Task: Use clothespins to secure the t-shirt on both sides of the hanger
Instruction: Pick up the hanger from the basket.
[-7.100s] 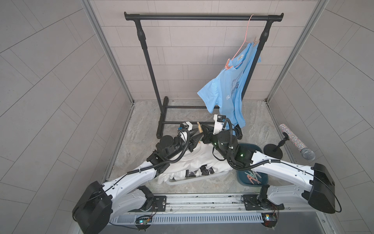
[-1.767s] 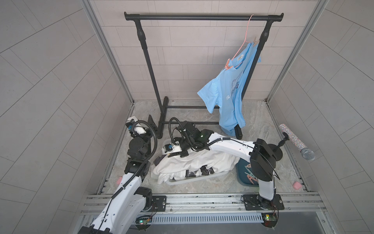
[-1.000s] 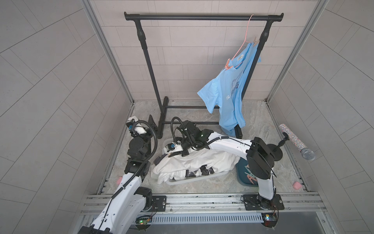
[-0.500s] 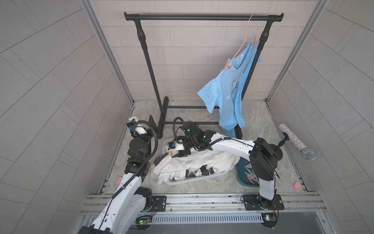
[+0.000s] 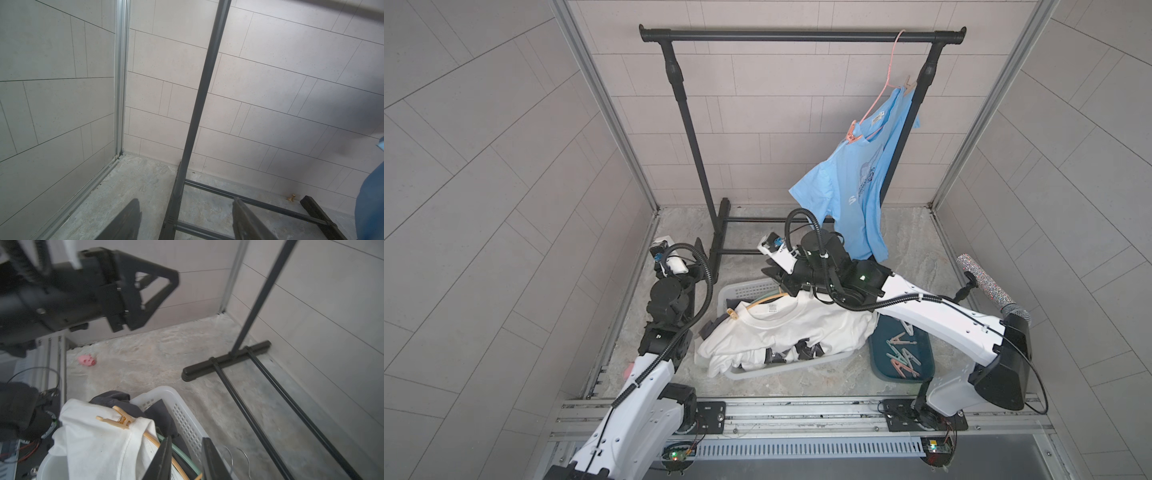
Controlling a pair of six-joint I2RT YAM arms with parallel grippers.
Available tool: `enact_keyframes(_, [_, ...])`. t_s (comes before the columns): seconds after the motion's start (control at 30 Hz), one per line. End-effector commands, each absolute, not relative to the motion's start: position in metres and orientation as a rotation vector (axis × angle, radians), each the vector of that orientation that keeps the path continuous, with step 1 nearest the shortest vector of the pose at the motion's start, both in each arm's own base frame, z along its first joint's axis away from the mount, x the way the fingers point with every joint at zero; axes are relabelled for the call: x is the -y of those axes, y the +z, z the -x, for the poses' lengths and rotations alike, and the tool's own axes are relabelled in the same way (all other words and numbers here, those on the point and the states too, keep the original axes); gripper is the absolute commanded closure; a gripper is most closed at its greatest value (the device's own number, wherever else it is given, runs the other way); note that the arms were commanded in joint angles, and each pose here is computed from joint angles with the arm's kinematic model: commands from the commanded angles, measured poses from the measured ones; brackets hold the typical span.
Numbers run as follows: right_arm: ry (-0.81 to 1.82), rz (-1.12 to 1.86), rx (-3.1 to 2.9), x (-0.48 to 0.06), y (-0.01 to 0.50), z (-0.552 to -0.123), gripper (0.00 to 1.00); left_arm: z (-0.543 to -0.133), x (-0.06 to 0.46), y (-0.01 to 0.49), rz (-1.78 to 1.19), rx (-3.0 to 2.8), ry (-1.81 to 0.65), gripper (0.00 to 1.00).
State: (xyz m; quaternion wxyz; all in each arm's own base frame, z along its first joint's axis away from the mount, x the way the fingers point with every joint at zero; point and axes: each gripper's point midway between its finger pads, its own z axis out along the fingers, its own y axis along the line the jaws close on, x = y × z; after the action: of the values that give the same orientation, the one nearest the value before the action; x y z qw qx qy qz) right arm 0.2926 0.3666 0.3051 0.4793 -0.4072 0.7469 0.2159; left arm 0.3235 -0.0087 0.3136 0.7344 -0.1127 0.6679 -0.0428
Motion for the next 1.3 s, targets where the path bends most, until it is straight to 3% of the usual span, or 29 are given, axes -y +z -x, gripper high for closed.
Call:
enact_keyframes(0.0, [0.374,0.697,-2.118,-0.326,0.262,-0.309,0.74,-0.324,0.015,0.327,0.206,-1.470,-0.121,0.27])
enact_keyframes(0.43, [0.278,0.720,-2.349,-0.347,0.187,-0.323,0.72,-0.331,0.028,0.322,0.161,-1.597,-0.155,0.23])
enact_keyframes(1.03, [0.234,0.817,-2.352,-0.375,0.149,-0.342,0.70,-0.333,0.030,0.319,0.145,-1.595,-0.162,0.23])
enact_keyframes(1.1, [0.222,0.823,-2.352,-0.375,0.146,-0.344,0.73,-0.333,0.029,0.319,0.147,-1.596,-0.155,0.23])
enact_keyframes(1.27, [0.227,0.851,-2.333,-0.376,0.151,-0.343,0.90,-0.332,0.028,0.321,0.141,-1.589,-0.143,0.23])
